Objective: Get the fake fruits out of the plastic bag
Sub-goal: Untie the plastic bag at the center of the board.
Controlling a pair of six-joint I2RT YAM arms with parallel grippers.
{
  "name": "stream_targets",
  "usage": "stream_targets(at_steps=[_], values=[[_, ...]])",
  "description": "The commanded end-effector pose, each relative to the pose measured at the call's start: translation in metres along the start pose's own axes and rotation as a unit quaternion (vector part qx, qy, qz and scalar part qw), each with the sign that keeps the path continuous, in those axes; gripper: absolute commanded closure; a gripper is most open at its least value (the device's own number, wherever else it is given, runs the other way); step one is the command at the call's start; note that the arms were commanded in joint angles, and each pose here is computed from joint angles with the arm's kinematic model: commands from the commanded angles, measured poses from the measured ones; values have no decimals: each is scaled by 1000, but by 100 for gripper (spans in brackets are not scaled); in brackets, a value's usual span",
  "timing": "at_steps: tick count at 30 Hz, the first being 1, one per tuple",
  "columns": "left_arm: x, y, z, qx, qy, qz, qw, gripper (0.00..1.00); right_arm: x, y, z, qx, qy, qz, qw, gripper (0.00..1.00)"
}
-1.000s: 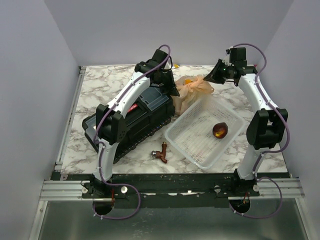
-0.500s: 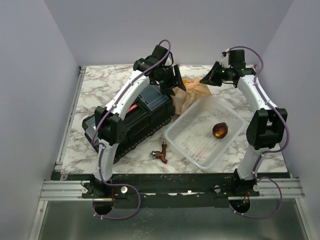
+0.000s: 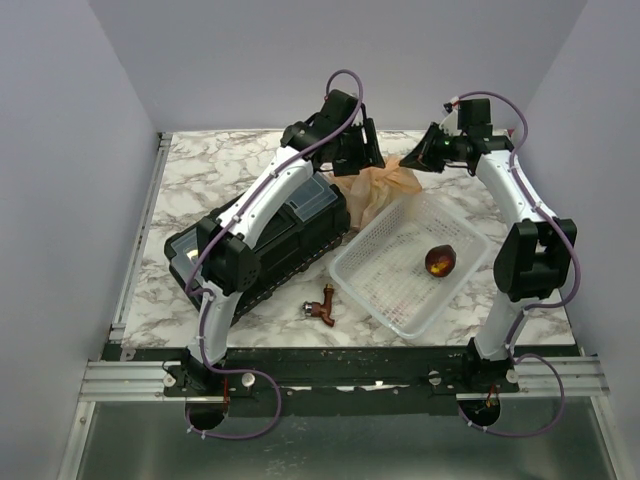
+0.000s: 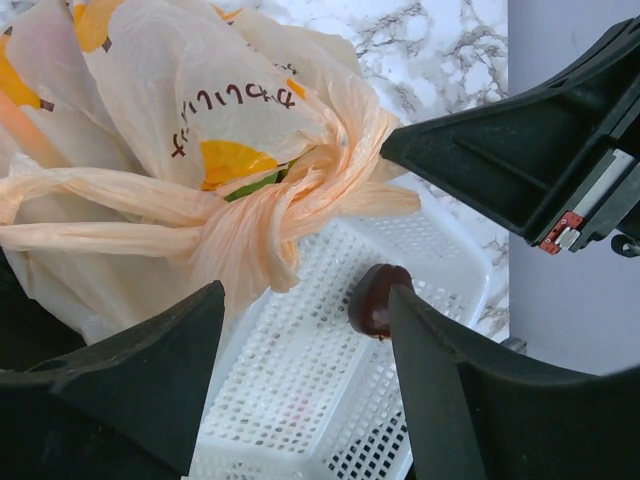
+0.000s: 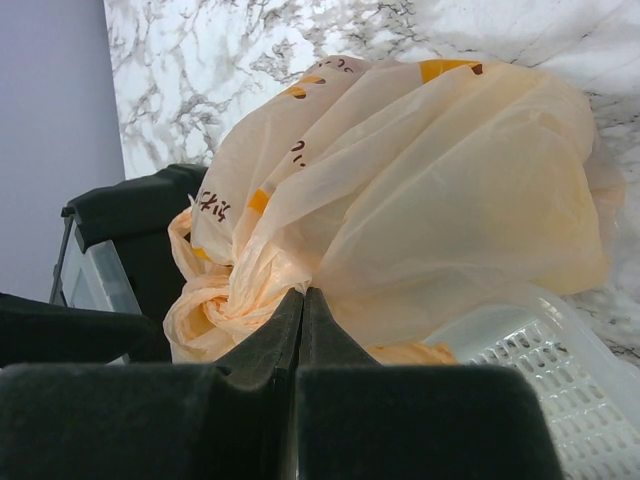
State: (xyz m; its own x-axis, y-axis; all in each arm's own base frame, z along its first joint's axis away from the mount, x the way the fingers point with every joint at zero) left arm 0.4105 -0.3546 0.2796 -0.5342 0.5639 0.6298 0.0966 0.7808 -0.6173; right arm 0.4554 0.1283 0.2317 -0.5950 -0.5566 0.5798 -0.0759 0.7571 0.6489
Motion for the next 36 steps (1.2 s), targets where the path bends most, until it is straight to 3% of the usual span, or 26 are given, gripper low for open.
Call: stream_targets(at_steps=[1,7,13,17,21,23,24,36], values=[[-6,1,-12,-12,-41,-12,999,38,21,15,0,18,-7,-18,1000,99],[-20,7,-2,-12,-19,-16,1000,48,23,16,-2,21,-11,-16,1000,99],[-27,14,5,-14,-2,-24,1000,48,24,17,-4,24,-13,-18,999,99],[-31,19,9,-18,7,-30,999,56,24,18,-3,24,-12,-18,999,99],[-31,21,12,-26,18,-30,999,73,25,18,-6,26,-18,-13,999,99],[-28,24,11,-27,21,-34,999,94,25,18,-9,26,-24,-10,999,99],[-26,26,10,-25,22,-41,999,100,23,17,-11,21,-25,-6,999,99],[11,31,13,6,27,-32,999,100,18,-15,-43,-61,-68,100,991,99]])
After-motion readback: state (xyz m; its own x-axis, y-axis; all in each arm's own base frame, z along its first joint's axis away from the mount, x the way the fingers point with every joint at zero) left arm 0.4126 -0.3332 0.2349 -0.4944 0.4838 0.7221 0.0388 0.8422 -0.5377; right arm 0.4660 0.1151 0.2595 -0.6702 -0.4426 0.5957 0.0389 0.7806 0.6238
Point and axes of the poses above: each gripper's point midway between its finger pads, its own x axis back along the fingers, its own y axis along the line the jaws close on, z = x × y, the point moved 3 cm from there along x, back along the fingers, and after that the axes turned 3 degrees about x, right-handed, at the moved point
